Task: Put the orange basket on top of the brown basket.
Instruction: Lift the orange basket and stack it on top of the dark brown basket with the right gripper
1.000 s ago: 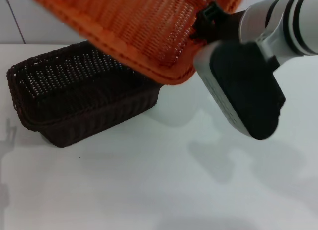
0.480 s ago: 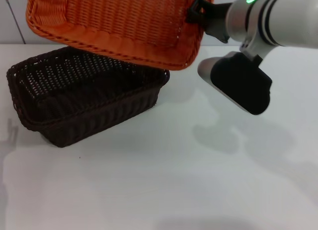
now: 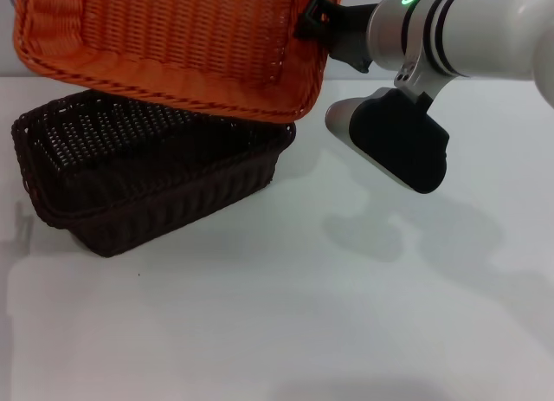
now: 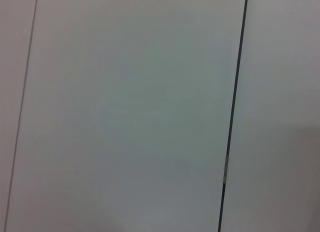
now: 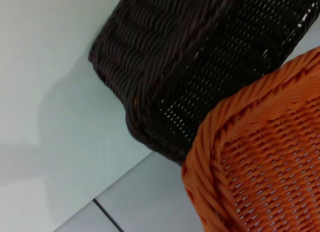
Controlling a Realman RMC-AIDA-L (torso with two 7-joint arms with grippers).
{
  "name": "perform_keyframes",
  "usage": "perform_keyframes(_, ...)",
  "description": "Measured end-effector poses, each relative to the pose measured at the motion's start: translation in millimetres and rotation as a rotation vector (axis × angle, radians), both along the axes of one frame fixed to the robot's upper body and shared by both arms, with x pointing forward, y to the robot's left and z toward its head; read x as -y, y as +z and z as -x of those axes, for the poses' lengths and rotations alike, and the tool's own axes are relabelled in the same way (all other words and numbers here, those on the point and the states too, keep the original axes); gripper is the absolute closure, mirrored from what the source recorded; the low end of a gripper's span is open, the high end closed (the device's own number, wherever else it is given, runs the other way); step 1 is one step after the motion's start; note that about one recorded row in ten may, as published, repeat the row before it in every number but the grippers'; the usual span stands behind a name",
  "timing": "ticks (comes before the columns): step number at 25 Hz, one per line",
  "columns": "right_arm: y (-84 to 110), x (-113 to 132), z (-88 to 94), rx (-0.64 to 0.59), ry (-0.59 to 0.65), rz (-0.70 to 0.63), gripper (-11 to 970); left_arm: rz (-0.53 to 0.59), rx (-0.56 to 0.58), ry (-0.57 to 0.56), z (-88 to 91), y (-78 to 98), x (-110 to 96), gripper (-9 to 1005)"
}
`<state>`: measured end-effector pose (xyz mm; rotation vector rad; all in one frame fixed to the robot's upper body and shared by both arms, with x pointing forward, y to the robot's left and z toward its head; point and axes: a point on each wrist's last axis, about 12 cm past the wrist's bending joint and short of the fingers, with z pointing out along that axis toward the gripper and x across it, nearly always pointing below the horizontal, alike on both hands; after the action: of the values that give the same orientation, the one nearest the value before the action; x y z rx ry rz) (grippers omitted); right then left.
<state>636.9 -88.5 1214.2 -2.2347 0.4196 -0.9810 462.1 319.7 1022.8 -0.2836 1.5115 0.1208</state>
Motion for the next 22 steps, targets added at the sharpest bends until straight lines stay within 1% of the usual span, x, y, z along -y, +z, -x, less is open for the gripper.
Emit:
perform_keyframes(7, -7.1, -8, 6.4, -0.005, 0.030, 0.012, 789, 0.000, 0.004, 0.000, -1.6, 1.1, -1, 200)
perform_keyframes(16, -18.3, -10, 14.8, -0.032, 0.051, 0.022, 787, -0.003, 0.003, 0.001, -1.8, 1.0, -2, 199)
perform_keyframes(22, -25.2, -10, 11.3, -0.042, 0.051, 0.038, 789, -0.003, 0.003, -0.003, -2.1, 1.0, -1, 200)
